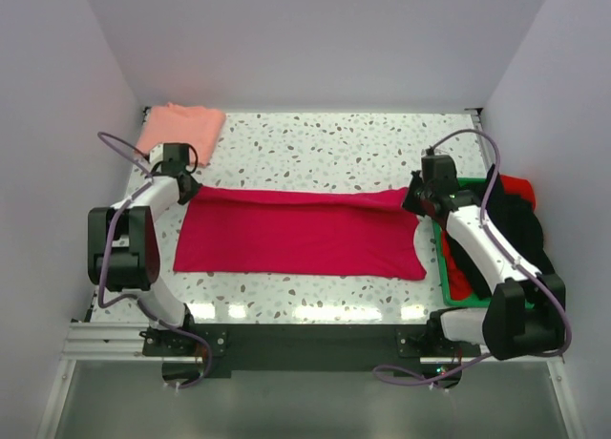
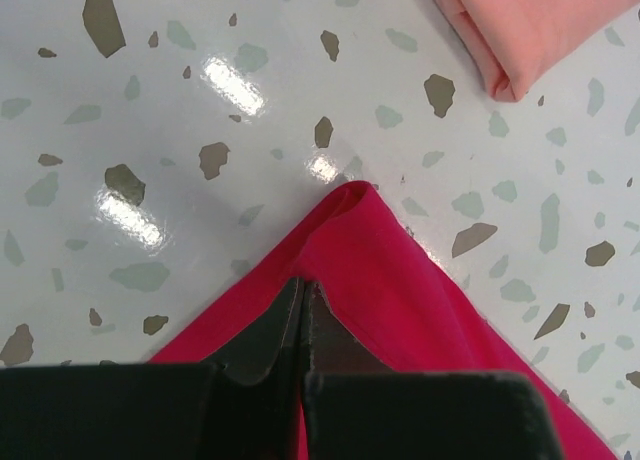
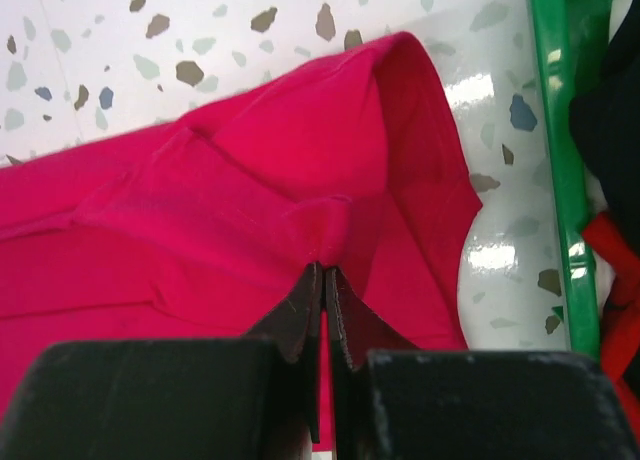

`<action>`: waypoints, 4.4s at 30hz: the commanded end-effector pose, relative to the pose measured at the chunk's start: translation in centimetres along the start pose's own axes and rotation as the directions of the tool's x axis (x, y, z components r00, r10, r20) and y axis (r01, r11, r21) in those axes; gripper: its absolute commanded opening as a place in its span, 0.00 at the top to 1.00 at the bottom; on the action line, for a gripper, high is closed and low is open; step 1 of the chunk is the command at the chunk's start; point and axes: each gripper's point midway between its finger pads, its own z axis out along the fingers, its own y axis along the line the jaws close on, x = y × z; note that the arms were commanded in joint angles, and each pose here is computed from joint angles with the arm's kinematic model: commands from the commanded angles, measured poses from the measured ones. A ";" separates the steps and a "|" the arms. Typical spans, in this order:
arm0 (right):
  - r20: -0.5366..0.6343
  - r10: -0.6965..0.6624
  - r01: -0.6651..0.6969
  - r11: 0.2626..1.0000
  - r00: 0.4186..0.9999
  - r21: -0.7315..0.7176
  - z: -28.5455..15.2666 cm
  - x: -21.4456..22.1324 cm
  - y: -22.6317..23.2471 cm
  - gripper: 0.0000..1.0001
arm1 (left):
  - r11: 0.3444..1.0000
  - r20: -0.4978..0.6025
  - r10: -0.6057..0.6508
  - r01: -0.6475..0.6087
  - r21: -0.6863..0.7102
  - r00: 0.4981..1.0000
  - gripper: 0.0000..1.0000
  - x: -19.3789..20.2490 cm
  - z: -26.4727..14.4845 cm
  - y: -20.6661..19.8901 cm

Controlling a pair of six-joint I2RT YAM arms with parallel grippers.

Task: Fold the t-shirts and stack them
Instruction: Fold the tshirt

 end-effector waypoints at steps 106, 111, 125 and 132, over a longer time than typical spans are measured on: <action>-0.116 -0.212 0.186 0.963 0.970 -0.197 5.4 7.0 9.7 1.00 | 0.950 0.003 -0.097 0.092 0.297 0.995 0.55 7.8 -4.8 -2.4; -0.104 -0.206 0.178 0.957 0.973 -0.231 3.8 7.2 10.0 1.00 | 0.950 0.002 -0.099 0.094 0.297 0.995 0.55 7.8 -4.8 -2.4; -0.095 -0.183 0.146 0.939 0.978 -0.311 -0.9 11.3 11.4 1.00 | 0.947 -0.004 -0.101 0.097 0.307 0.995 0.55 7.9 -5.1 -2.4; -0.061 -0.184 0.157 0.939 0.981 -0.307 -1.5 13.4 12.3 1.00 | 0.946 -0.010 -0.100 0.098 0.310 0.995 0.55 8.1 -5.2 -2.3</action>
